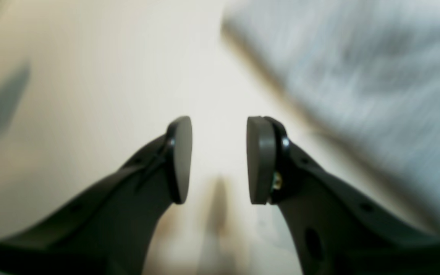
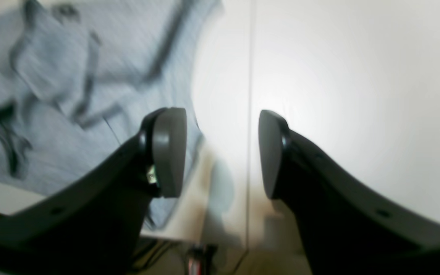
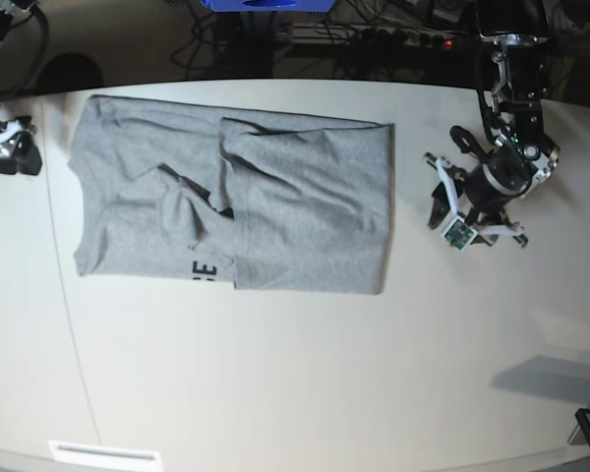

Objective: Fold the T-shirt properly
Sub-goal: 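Lift both grippers away from the shirt to its sides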

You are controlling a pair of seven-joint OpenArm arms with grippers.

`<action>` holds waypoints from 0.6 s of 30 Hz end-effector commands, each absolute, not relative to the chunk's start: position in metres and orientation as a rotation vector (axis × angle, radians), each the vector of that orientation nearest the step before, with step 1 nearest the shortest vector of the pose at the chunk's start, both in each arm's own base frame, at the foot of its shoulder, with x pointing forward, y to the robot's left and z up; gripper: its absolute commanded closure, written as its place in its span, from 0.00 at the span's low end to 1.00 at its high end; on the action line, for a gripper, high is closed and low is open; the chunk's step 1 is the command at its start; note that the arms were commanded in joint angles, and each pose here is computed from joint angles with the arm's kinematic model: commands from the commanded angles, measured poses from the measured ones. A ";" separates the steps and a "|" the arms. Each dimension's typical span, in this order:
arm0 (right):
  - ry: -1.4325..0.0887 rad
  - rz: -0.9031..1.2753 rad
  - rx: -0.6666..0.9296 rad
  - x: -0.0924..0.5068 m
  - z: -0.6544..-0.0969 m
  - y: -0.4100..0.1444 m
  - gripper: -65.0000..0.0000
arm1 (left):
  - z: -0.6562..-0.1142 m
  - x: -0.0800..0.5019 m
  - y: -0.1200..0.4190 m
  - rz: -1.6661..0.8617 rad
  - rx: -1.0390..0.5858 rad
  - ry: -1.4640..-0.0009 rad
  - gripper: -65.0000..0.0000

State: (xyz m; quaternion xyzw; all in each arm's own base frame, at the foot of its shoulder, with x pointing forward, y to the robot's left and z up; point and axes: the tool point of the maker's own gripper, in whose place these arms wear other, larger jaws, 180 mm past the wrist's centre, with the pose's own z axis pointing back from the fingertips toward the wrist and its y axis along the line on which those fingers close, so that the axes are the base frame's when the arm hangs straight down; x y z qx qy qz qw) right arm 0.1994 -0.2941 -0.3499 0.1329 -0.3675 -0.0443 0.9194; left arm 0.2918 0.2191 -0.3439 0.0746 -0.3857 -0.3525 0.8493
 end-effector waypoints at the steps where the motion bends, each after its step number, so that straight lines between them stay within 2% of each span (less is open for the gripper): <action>1: -0.832 -0.065 0.287 0.213 -0.333 -0.293 0.54 | -0.335 0.293 0.230 -0.740 0.200 -0.830 0.64; 3: -0.828 -0.065 0.288 0.213 -0.334 -0.293 0.48 | -0.342 0.283 0.246 -0.733 0.256 -0.780 0.64; 7: -0.846 -0.068 0.297 0.220 -0.330 -0.293 0.15 | -0.351 0.267 0.264 -0.724 0.294 -0.720 0.64; 8: -0.848 -0.074 0.304 0.221 -0.331 -0.292 0.10 | -0.351 0.265 0.268 -0.715 0.300 -0.716 0.64; 18: -0.749 -0.230 0.453 0.228 -0.381 -0.294 0.07 | -0.361 0.258 0.281 -0.671 0.301 -0.682 0.64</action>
